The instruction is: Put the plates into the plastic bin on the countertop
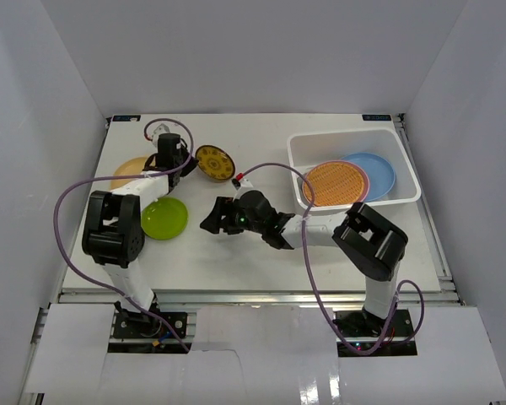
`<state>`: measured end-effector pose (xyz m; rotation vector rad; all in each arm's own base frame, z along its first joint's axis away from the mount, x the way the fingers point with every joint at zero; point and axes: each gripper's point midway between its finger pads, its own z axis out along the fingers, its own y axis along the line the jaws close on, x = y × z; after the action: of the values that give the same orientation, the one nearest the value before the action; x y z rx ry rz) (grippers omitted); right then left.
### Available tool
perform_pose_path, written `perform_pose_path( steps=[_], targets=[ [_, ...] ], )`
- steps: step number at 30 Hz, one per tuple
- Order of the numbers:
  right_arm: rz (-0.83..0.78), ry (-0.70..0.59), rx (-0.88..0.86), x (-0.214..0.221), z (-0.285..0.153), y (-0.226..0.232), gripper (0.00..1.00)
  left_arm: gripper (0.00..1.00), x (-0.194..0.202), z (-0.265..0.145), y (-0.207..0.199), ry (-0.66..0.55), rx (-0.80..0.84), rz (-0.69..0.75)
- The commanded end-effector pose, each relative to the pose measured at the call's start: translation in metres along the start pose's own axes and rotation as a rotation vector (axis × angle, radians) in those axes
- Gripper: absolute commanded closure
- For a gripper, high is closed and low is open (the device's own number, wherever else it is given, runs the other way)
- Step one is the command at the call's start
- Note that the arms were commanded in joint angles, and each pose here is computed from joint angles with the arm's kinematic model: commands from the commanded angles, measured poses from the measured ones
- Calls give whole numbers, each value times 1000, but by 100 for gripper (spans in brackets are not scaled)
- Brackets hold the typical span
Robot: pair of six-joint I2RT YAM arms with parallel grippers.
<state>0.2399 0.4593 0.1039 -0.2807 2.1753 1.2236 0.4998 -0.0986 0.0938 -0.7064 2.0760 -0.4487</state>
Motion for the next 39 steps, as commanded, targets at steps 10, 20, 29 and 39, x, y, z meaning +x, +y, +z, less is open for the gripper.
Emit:
perform_pose_path(
  steps=[10,20,29,39],
  targets=[
    [121,-58,-19,-3,13,-7,24,100,-33,-59,-43,-45,194,-38],
    [59,-76,14,-8,-6,-21,23,97,-1,-49,14,-2,-6,-15],
    [25,-87,2,-17,-23,-23,25,26,-2,-40,51,-39,-180,-12],
    [-20,-83,-23,-17,-34,-16,25,39,18,-13,80,26,-256,-44]
  ],
)
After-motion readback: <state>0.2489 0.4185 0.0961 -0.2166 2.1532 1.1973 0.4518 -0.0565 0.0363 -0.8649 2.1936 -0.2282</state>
